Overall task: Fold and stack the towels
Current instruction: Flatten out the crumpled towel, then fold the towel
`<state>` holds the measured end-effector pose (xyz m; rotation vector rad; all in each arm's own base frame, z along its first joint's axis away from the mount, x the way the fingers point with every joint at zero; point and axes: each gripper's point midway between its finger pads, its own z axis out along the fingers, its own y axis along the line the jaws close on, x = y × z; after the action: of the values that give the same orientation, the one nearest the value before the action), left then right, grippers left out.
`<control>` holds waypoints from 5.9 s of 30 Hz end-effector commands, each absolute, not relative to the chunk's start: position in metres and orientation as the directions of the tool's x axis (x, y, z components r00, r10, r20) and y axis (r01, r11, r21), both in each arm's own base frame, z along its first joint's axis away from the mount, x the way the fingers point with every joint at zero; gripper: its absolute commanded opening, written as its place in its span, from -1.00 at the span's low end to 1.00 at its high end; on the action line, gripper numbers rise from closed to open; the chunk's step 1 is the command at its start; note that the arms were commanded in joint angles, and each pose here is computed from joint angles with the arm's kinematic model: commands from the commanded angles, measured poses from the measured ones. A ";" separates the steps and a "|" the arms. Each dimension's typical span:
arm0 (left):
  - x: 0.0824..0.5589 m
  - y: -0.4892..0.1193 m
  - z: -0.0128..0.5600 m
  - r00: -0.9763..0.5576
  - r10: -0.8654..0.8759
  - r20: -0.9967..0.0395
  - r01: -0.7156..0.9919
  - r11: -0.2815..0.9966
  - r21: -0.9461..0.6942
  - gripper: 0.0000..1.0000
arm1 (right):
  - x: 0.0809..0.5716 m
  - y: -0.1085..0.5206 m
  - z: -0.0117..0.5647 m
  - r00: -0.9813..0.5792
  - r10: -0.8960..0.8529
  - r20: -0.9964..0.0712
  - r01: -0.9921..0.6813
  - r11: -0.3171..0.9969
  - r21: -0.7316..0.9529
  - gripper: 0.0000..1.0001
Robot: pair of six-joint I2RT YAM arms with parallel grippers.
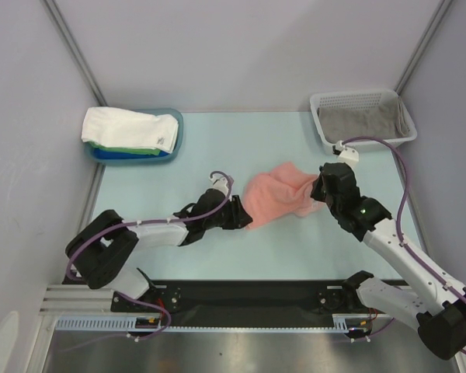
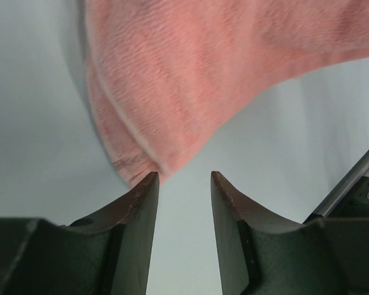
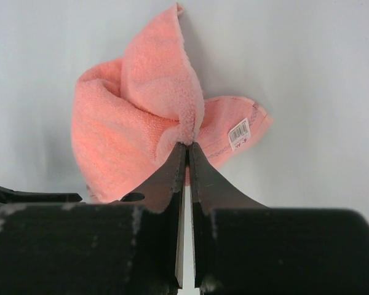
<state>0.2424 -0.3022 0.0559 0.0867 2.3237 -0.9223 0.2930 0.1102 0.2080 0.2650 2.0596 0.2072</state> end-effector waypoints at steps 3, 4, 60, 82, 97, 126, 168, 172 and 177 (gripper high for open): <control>0.259 -0.315 0.063 -0.782 -0.199 -0.590 0.214 0.805 -0.554 -0.14 | 0.294 0.113 0.211 -0.457 0.289 -0.841 0.092 0.956 0.279 -0.94; 0.260 -0.312 0.055 -0.790 -0.186 -0.585 0.184 0.838 -0.514 -0.17 | 0.294 0.114 0.213 -0.456 0.291 -0.841 0.089 0.955 0.282 -0.94; 0.263 -0.331 0.051 -0.773 -0.190 -0.605 0.113 0.898 -0.426 -0.57 | 0.288 0.111 0.219 -0.446 0.291 -0.847 0.080 0.955 0.286 -0.93; 0.283 -0.288 0.231 -0.519 -0.267 -0.812 0.185 0.892 -0.411 -0.99 | 0.299 0.127 0.297 -0.357 0.245 -0.901 -0.062 0.957 0.285 -0.97; 0.259 -0.226 0.458 -0.178 -0.369 -0.912 0.355 0.841 -0.409 -0.99 | 0.280 0.152 0.471 -0.073 0.258 -0.964 -0.319 0.909 0.267 -1.00; 0.179 -0.143 0.681 0.217 -0.470 -0.855 0.588 0.763 -0.270 -0.99 | 0.188 0.150 0.695 0.353 0.450 -0.820 -0.653 0.746 0.129 -1.00; 0.624 -0.180 0.405 -0.068 -0.421 -0.904 0.204 0.882 -0.426 -0.99 | 0.645 0.170 0.395 -0.077 0.336 -0.939 -0.411 0.847 0.337 -1.00; 0.631 -0.184 0.358 -0.132 -0.425 -0.895 0.181 0.878 -0.444 -0.99 | 0.647 0.170 0.365 -0.131 0.336 -0.933 -0.396 0.845 0.360 -1.00; 0.625 -0.183 0.328 -0.183 -0.424 -0.887 0.154 0.879 -0.452 -0.99 | 0.641 0.168 0.320 -0.240 0.338 -0.910 -0.351 0.844 0.406 -1.00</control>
<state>0.6344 -0.1844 0.2980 -0.2011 1.7520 -0.4709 0.6566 0.1625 0.2897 -0.0004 1.7518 0.5995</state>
